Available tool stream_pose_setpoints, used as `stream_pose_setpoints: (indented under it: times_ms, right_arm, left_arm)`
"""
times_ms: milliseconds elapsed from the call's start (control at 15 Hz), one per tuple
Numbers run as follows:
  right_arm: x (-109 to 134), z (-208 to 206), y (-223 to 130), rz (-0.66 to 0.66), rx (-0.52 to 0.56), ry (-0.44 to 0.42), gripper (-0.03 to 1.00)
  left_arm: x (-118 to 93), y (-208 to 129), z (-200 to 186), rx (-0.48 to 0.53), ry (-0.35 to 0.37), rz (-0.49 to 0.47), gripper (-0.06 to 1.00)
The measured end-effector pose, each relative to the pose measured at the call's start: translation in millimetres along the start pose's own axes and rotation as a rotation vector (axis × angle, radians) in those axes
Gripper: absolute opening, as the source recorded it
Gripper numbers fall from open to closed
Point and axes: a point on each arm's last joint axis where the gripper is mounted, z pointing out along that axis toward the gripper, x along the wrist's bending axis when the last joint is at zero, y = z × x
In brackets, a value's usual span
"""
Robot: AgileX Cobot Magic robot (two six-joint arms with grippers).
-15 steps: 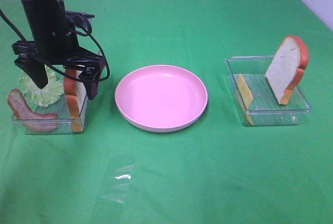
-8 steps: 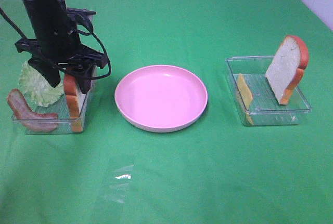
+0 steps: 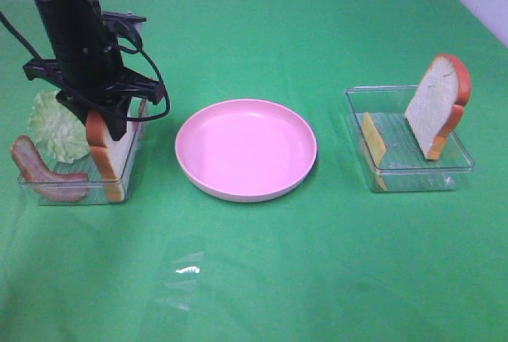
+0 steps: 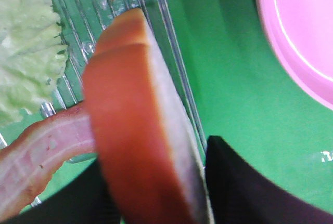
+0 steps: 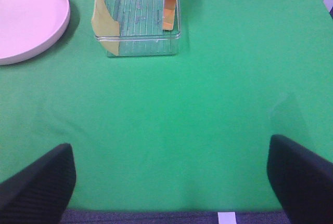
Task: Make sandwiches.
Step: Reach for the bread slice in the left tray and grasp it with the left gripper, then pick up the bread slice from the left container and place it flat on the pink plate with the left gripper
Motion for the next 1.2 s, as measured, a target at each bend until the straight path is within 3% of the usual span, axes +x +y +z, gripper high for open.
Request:
stream_pose_setpoints:
  times_ms: [67, 533, 733, 1000, 1067, 1200]
  right_arm:
    - [0, 0, 0, 0.0, 0.0, 0.0, 0.95]
    - [0, 0, 0, 0.0, 0.0, 0.0, 0.95]
    - [0, 0, 0, 0.0, 0.0, 0.0, 0.95]
    - [0, 0, 0, 0.0, 0.0, 0.0, 0.95]
    - [0, 0, 0, 0.0, 0.0, 0.0, 0.95]
    - [0, 0, 0, 0.0, 0.0, 0.0, 0.95]
  left_arm:
    - [0, 0, 0, 0.001, 0.0, 0.0, 0.18]
    - [0, -4, -2, 0.032, 0.004, -0.004, 0.18]
    - [2, -7, -21, 0.002, 0.009, -0.017, 0.18]
    - [6, -15, -63, -0.096, 0.032, -0.029, 0.18]
    - [7, -17, -100, -0.2, 0.016, -0.041, 0.18]
    - [0, -18, -145, -0.327, -0.084, -0.057, 0.18]
